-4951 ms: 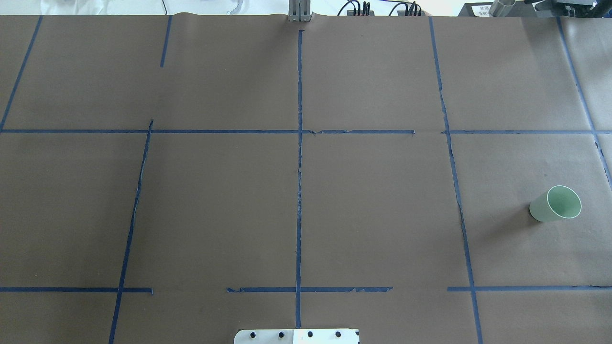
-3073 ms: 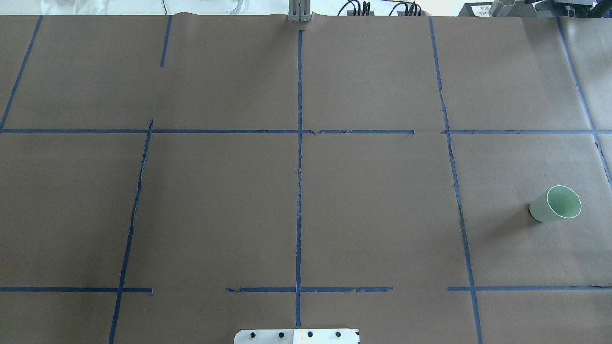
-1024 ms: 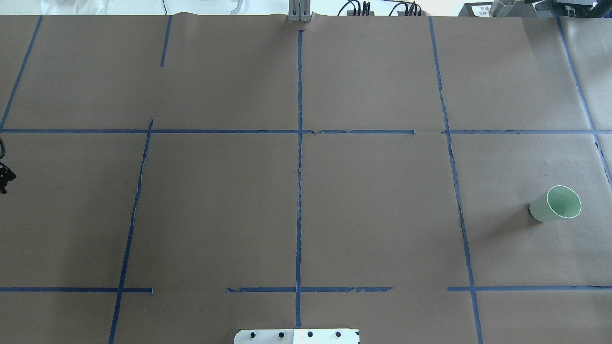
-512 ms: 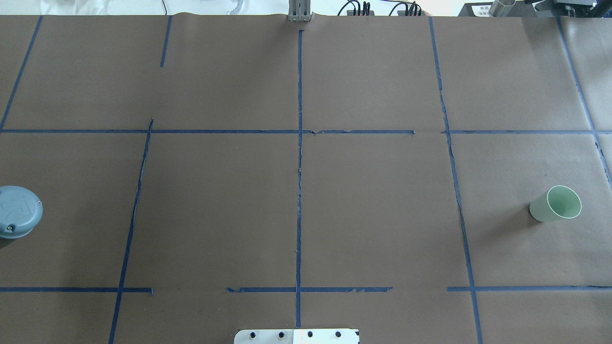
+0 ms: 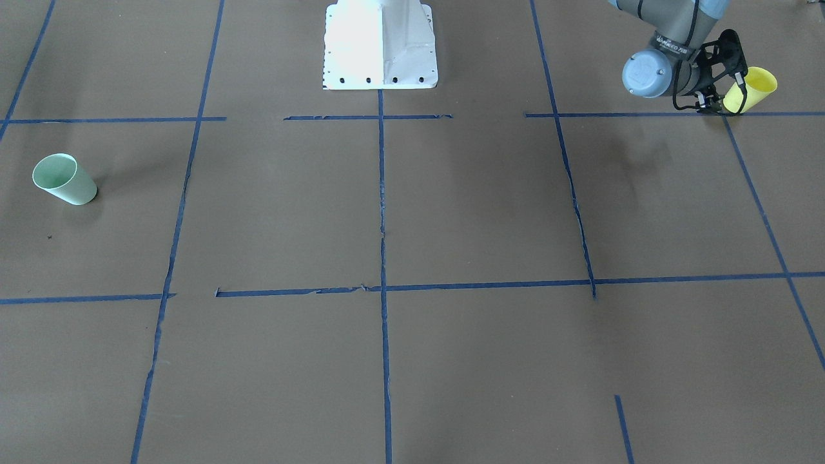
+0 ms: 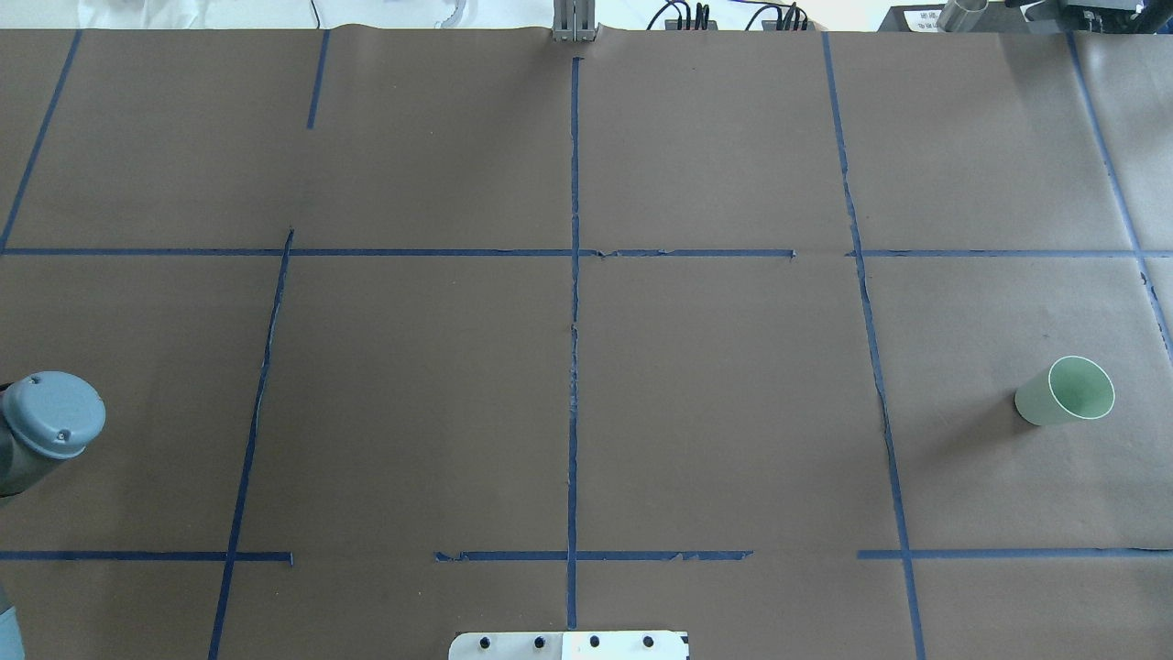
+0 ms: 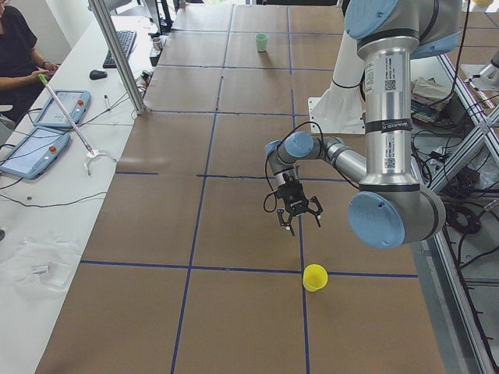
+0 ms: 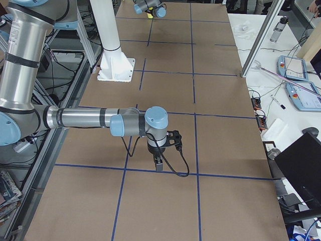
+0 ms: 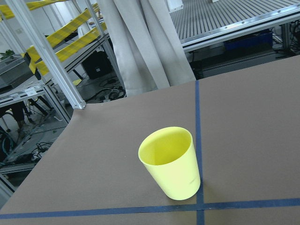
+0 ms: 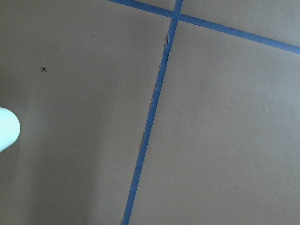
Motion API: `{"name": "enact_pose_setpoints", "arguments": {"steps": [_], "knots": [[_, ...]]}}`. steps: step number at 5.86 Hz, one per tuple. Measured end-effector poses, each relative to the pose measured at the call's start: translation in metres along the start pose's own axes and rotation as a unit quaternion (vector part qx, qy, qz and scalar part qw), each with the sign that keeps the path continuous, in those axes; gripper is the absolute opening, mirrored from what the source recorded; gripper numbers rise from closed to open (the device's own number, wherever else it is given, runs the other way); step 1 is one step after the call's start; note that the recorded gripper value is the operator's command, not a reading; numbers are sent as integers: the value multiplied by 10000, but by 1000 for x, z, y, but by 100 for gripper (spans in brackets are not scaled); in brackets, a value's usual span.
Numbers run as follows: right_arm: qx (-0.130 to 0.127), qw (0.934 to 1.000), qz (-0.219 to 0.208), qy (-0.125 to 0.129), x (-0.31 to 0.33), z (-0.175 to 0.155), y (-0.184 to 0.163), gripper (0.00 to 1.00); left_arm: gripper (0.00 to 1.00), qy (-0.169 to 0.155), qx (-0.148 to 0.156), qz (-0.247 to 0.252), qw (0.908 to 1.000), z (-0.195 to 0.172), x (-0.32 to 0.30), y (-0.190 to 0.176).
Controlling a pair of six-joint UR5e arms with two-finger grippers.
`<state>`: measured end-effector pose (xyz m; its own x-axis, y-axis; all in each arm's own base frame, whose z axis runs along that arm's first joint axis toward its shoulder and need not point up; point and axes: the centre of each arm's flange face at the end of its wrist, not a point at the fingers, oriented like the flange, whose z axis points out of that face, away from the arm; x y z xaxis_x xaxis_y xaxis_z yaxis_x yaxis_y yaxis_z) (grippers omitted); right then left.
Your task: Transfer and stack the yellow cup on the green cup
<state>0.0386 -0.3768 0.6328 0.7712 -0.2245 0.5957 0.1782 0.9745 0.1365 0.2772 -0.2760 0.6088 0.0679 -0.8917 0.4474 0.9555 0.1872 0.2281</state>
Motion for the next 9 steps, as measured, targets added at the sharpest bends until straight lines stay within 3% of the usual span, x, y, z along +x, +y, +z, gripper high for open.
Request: {"name": "enact_pose_setpoints", "arguments": {"steps": [2, 4, 7, 9], "knots": [[-15, 10000, -14, 46, 1, 1, 1, 100, 100, -288, 282, -157, 9991, 44, 30, 21], [-7, 10000, -43, 57, 1, 0, 1, 100, 100, -402, 441, -715, 9957, 79, 45, 23], [-15, 10000, -39, 51, 1, 0, 2, 100, 100, -606, 849, -1207, 9872, 119, 58, 24], [-14, 10000, -39, 47, 0, 0, 2, 100, 100, -645, 953, -1402, 9834, 131, 60, 22]]}}
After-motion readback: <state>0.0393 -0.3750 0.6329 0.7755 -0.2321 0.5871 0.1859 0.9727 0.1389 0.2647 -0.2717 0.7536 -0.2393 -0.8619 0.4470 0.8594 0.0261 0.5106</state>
